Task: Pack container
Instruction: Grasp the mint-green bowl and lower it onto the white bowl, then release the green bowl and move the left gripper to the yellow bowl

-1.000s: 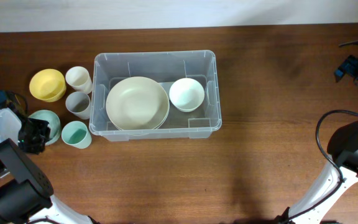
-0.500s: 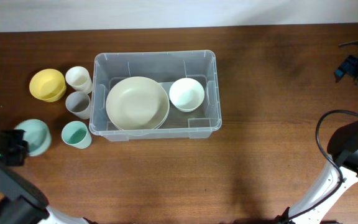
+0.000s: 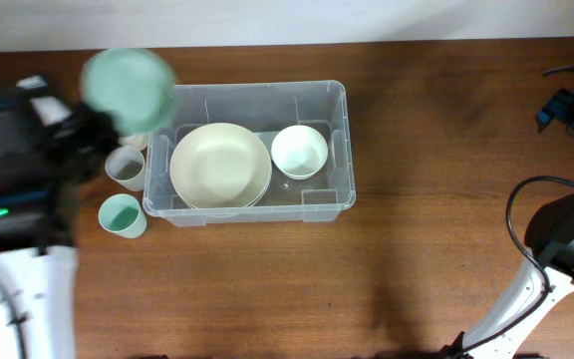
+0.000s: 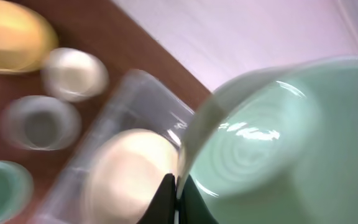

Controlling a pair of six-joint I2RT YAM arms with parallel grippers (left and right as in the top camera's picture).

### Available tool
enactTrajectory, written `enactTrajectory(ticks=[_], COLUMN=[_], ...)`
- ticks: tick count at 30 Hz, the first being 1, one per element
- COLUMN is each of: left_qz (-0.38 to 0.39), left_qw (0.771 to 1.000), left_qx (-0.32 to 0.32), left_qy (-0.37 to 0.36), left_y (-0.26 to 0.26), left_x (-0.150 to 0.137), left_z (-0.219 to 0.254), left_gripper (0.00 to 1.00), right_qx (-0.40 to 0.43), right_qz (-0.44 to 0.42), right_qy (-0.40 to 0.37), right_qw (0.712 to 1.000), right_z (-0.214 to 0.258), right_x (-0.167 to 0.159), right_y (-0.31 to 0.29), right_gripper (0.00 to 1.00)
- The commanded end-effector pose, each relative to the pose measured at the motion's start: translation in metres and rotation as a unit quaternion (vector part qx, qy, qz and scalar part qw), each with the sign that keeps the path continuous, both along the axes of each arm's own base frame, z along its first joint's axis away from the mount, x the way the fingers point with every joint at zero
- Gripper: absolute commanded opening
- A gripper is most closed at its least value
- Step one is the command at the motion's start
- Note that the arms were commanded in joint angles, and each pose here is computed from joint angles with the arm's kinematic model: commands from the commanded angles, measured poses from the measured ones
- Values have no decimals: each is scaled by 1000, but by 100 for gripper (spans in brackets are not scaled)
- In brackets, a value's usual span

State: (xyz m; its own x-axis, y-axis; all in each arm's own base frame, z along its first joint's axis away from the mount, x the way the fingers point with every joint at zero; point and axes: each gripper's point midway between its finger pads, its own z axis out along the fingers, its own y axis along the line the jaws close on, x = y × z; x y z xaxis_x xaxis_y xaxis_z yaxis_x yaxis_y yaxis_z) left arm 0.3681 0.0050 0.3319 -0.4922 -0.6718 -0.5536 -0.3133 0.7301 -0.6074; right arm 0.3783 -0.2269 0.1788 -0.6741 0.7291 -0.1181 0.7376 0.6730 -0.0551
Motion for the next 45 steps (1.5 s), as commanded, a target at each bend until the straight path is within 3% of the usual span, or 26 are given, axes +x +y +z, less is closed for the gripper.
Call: enactTrajectory(ticks=[1,6,10,17,28,31,33,39,40,41,42,45], left_qz=[-71,-171,-199,-213,-215,-216,-219,-260,-263,-258,-247,-175], left_qw=[995,980,971,955,949,949,948,943,943,946,949,962], left_qx=[63,83,93,115,123,122,124,143,146,148,151,176], left_qy=[20,59,98,175,197,197,195,151,139,132,126,116], left_y=[-73,-168,-200,-211,-211,-212,-212,-223,-223,-220,-214,-162], left_x=[21,50,65,69,71,71,71,87,93,99,105,126], left_z=[-26,-90,-145,-224,-253,-253,-253,-223,-209,-194,-178,-117], left_gripper=[1,1,1,1,2,19,39,60,69,92,99,99], right_qx=[-8,-8,-8,-8,-8,-8,-8,-8,-8,-8,-8,-8], right_qz=[-4,-4,-4,-4,-4,-4,-4,-4,-4,-4,-4,-4], right_qy=[-6,-6,-7,-6,-6,-6,-6,-6,-6,-6,-6,-6], right_qw=[1000,1000,1000,1000,1000,1000,1000,1000,1000,1000,1000,1000], right_z=[8,8,8,8,8,8,8,8,8,8,8,8], right_x=[-2,-2,-2,-2,-2,-2,-2,-2,-2,-2,-2,-2], right_y=[0,0,0,0,0,0,0,0,0,0,0,0], right_gripper=[99,99,99,99,99,99,99,99,99,99,99,99])
